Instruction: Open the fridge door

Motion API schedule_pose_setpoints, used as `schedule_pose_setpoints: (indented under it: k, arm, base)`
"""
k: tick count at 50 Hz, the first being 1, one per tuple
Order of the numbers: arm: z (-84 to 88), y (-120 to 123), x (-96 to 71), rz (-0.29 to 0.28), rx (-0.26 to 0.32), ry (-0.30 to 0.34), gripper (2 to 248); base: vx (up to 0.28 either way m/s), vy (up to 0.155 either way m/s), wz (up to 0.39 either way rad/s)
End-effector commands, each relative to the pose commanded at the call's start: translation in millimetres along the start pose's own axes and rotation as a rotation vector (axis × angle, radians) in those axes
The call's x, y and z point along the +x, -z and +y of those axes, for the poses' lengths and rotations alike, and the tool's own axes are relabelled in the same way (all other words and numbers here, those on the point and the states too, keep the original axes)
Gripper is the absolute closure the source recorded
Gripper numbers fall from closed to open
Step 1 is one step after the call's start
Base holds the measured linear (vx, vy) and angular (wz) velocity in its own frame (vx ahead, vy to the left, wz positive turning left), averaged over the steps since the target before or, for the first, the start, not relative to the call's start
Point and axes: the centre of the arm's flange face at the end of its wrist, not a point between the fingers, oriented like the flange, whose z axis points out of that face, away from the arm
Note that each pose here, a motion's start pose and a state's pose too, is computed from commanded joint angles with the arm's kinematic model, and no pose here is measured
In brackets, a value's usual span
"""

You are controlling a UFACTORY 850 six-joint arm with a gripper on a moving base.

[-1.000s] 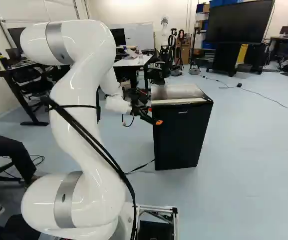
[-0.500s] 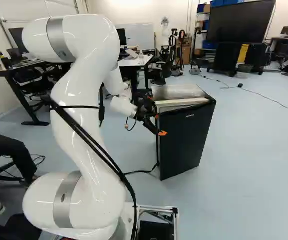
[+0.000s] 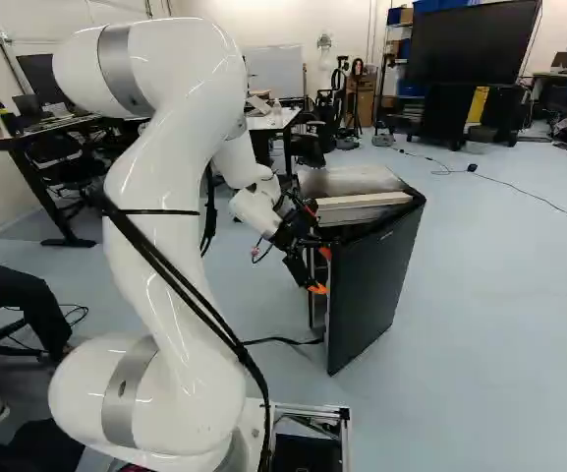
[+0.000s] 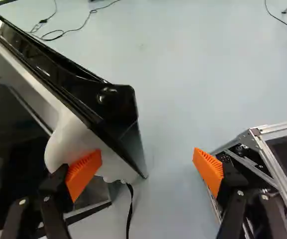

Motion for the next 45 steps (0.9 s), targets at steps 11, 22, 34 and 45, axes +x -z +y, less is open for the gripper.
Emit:
schedule_pose_setpoints:
  k: [11, 22, 34, 45]
  arm:
    - [13.4, -16.3, 9.8, -0.042, -0.124, -0.092, 3]
    - [25.3, -31.8, 20.0, -0.069, -0.226, -0.169, 3]
    - [31.0, -39.1, 25.5, -0.071, -0.255, -0.186, 3]
    - [32.3, -39.5, 28.7, -0.04, -0.264, -0.177, 3]
  base:
    - [0.0, 0.0, 0.0]
    - [0.0, 0.0, 0.0]
    - [0.0, 0.0, 0.0]
    - [0.0, 0.0, 0.0]
